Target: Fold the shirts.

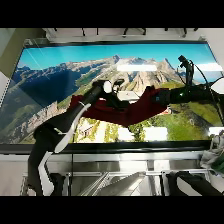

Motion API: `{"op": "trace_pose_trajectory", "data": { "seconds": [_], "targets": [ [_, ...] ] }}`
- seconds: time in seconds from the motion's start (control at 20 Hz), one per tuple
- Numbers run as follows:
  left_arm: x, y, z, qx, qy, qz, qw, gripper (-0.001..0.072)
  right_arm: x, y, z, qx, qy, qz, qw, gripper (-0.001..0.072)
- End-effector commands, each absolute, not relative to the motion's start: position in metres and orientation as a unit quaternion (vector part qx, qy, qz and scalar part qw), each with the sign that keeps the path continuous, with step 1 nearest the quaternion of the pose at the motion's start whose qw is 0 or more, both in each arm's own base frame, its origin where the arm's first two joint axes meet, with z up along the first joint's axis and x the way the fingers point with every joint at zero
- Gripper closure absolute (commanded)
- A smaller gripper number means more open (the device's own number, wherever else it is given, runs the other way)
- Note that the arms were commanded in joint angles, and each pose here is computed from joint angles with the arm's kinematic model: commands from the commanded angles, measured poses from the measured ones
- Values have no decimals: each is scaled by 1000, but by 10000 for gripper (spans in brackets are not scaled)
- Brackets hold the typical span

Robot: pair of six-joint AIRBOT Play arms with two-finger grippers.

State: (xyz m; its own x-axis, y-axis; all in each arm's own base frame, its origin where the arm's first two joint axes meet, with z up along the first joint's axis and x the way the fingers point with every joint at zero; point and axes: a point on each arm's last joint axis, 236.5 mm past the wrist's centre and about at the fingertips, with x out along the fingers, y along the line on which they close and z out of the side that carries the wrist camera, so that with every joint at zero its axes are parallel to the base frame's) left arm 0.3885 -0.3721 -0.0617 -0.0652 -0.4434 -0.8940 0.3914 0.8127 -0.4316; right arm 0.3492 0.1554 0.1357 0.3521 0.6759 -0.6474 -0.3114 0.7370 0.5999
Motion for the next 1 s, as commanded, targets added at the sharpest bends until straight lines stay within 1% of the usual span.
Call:
{"op": "trace_pose_trajectory", "data": {
  "seconds": [0.0,0.05,0.2,0.3,0.35,0.5,0.55,0.7,0.85,0.95],
  "targets": [
    [400,-307,-18,-2,667,-310,678,303,353,157,137,201,476,303,801,692],
    [410,-280,-4,-16,667,-294,684,53,353,158,136,207,479,300,799,692],
    [439,-199,38,-65,649,-243,718,44,357,181,138,206,470,309,801,693],
    [455,-147,62,-98,627,-205,745,45,361,214,134,206,464,323,799,693],
    [461,-124,71,-109,617,-186,757,67,366,232,132,209,460,331,797,693],
    [467,-70,89,-135,596,-148,777,641,387,297,128,229,445,363,786,692],
    [467,-57,93,-132,591,-145,783,691,395,317,125,231,442,372,783,693],
    [468,-39,96,-136,584,-135,789,691,411,378,105,223,449,400,768,692],
    [472,-32,96,-139,578,-129,794,691,419,426,84,238,460,421,745,693],
    [473,-32,97,-137,576,-131,796,691,435,447,67,253,449,411,751,692]
  ]
}}
